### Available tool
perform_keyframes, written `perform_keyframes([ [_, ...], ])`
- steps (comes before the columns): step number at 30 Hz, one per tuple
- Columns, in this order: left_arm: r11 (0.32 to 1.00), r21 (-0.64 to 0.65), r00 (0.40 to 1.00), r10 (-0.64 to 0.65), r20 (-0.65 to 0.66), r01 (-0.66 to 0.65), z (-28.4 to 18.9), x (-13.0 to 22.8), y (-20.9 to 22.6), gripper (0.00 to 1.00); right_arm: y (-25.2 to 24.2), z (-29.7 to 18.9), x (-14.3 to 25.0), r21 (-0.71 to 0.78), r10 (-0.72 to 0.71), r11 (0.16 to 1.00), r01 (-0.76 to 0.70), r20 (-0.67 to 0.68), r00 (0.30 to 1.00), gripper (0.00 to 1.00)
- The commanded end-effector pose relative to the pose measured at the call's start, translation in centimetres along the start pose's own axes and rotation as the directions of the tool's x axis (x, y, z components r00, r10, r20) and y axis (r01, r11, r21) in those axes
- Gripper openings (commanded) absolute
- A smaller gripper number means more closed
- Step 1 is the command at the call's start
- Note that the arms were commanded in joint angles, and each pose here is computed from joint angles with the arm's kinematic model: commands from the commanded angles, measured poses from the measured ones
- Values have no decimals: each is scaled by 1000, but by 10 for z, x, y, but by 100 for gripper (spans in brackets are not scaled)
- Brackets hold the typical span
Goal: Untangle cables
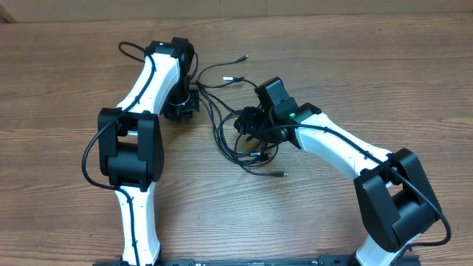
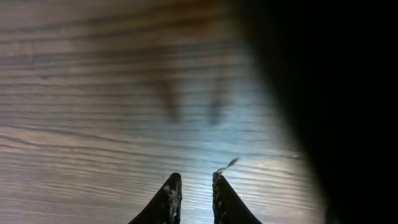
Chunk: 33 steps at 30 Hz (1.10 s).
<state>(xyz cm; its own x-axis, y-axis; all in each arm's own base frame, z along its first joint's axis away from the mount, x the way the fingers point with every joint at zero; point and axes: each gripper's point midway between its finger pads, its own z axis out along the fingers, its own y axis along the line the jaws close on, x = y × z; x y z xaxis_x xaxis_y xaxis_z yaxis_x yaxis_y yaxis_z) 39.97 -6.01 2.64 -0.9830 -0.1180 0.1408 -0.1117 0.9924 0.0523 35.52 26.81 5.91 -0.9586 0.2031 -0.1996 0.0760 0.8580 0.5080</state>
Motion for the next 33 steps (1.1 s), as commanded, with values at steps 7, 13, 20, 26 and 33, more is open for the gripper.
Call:
perform_keyframes([
  [7,960,275,994,79,-74,-55,-15,17,-28,37,-3,4,2,12,-72,997,72,-4,997,62],
  [13,929,367,994,86,-73,-53,-46,19,-38,51,-7,4,2,32,-69,997,69,-4,998,73],
  [20,910,406,995,96,-6,-85,-85,19,-52,56,-6,4,-2,32,-72,997,72,14,997,100],
  [26,912,393,992,129,2,-119,-82,26,-76,57,-14,4,-4,74,-71,995,69,32,997,100],
  [33,931,333,989,144,40,-149,-77,24,-90,60,-32,1,-7,166,-68,984,58,55,996,100],
])
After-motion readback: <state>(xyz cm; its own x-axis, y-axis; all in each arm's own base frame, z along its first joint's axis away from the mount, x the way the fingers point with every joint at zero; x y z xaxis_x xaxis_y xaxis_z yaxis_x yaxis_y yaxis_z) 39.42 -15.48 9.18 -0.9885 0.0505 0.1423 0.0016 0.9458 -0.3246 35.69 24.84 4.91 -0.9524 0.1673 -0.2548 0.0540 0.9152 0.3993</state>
